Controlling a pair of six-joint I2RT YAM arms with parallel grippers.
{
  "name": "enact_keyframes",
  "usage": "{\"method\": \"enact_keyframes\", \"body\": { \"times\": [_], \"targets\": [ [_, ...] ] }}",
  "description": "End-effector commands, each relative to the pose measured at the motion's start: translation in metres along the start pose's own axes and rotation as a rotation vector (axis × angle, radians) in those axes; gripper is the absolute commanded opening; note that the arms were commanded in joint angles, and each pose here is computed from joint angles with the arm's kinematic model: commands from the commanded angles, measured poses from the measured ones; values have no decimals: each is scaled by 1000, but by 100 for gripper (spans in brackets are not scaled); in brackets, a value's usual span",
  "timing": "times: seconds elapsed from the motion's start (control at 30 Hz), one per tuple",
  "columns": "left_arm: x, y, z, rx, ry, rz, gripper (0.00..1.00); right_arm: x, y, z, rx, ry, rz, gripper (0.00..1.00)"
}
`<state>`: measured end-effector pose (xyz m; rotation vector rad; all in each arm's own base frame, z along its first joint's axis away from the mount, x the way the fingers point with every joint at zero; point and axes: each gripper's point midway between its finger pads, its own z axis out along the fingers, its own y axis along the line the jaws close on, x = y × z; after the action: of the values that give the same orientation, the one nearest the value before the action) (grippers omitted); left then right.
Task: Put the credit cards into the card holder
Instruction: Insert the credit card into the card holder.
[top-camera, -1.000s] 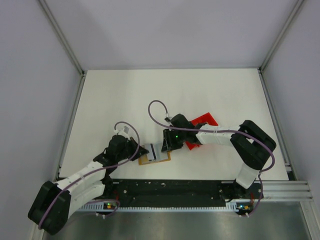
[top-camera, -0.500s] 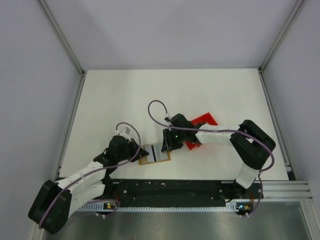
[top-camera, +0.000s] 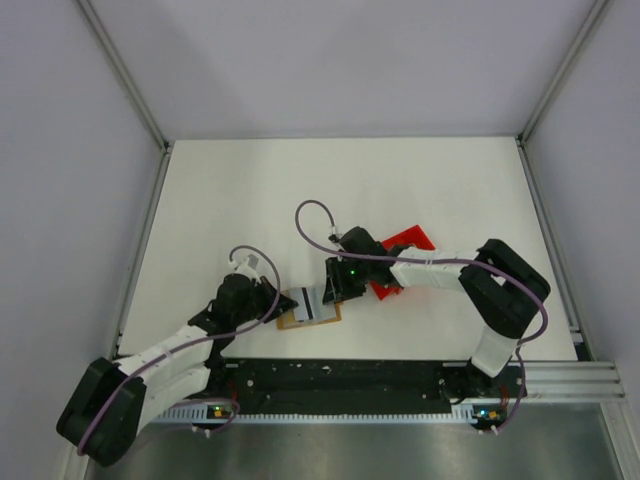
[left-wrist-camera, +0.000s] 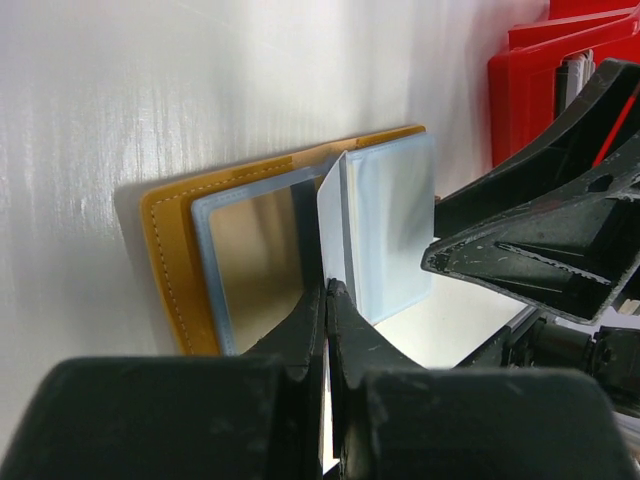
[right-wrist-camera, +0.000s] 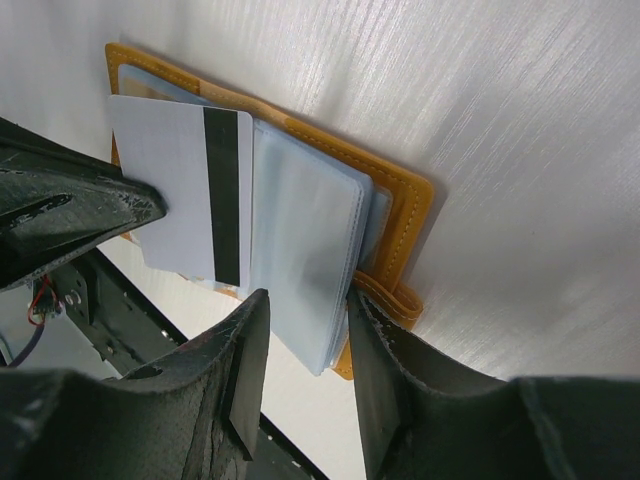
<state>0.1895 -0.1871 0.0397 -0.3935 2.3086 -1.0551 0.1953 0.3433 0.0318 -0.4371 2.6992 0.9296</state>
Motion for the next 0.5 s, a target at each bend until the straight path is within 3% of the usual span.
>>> {"method": "enact_keyframes", "body": {
  "times": [0.0,0.47],
  "targets": [
    [-2,8,3,-31,-6,43,0,5,-13,10,61,26,-6,38],
    [28,20,-3,-31,120,75,0,6,-15,11,67,32,0,38]
  ]
}}
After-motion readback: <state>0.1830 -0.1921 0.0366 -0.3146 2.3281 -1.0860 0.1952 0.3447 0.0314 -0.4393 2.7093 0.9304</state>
